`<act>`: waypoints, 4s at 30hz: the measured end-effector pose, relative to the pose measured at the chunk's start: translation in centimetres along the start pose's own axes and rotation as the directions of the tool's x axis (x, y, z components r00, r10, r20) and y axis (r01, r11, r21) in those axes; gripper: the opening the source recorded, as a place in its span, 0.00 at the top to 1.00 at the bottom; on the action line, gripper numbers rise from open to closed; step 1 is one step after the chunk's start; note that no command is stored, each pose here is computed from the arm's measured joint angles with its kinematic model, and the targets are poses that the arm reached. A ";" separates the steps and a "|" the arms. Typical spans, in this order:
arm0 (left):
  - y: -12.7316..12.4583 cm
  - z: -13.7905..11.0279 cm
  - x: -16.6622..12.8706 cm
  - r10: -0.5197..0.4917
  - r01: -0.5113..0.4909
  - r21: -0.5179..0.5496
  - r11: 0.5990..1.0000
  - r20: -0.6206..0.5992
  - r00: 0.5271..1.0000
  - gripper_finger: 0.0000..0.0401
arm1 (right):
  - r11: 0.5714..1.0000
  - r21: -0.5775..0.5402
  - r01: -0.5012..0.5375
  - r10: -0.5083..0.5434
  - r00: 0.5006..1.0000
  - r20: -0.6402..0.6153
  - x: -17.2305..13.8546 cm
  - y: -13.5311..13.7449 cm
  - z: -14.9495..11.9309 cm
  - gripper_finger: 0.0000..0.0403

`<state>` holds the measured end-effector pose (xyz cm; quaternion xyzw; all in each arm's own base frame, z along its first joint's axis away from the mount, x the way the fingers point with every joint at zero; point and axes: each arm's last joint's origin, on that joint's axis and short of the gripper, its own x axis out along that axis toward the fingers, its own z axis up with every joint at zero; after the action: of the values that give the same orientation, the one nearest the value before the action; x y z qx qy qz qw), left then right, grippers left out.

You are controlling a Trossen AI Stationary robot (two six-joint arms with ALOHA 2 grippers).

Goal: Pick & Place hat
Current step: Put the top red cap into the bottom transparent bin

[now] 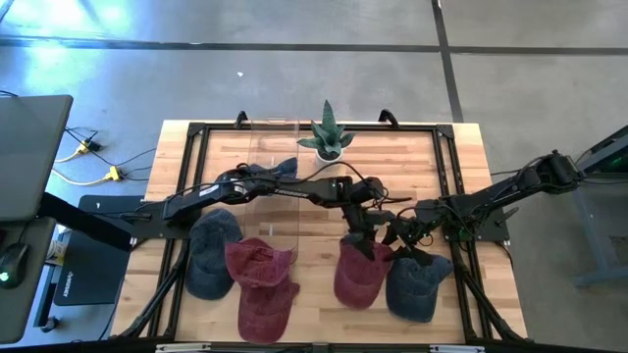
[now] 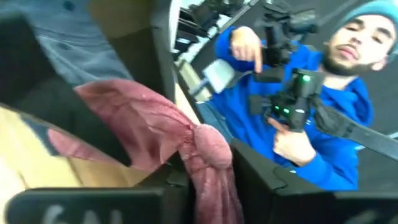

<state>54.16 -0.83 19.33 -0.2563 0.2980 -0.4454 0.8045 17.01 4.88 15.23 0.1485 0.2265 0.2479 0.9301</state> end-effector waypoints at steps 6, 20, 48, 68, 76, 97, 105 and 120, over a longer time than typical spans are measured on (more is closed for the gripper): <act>-0.4 -0.1 -0.1 -0.133 0.133 -0.009 0.991 -0.037 0.990 0.98 | 0.993 0.036 -0.108 0.109 0.994 -0.014 -0.2 0.4 0.1 0.58; -6.9 1.2 -4.8 0.082 -0.078 0.037 0.996 -0.125 0.989 1.00 | 0.978 -0.053 -0.201 0.204 0.977 0.055 -1.9 3.7 0.8 0.58; -25.8 0.0 -16.3 0.937 -0.867 0.379 0.324 -0.254 0.239 1.00 | 0.993 -0.077 -0.090 0.095 0.993 0.065 -2.1 3.7 0.4 0.58; -31.3 -3.3 -10.1 0.972 -0.878 0.455 0.150 -0.231 0.047 1.00 | 0.994 -0.075 -0.081 0.085 0.994 0.062 -2.1 3.7 0.4 0.58; -29.9 -6.9 -7.8 0.951 -0.870 0.479 0.117 -0.306 -0.041 1.00 | 0.994 -0.075 -0.081 0.085 0.994 0.062 -2.1 3.7 0.4 0.58; -31.9 -15.8 -3.5 0.908 -0.903 0.248 0.351 -0.325 0.264 0.97 | 0.996 -0.077 -0.050 0.058 0.994 0.097 -2.1 3.6 0.6 0.58; -31.7 -17.1 -2.0 0.889 -0.905 0.155 0.397 -0.312 0.336 0.79 | 0.994 -0.093 -0.048 0.057 0.994 0.097 -2.2 3.6 0.6 0.58; -35.7 -18.2 -1.4 0.873 -0.850 0.208 0.483 -0.190 0.450 0.65 | 0.996 -0.091 -0.018 0.028 0.994 0.108 -2.2 3.5 0.6 0.58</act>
<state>20.58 -19.08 31.33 0.0266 0.4743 -0.0184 0.8797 14.27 6.57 17.89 0.1223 0.1621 0.2600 0.9440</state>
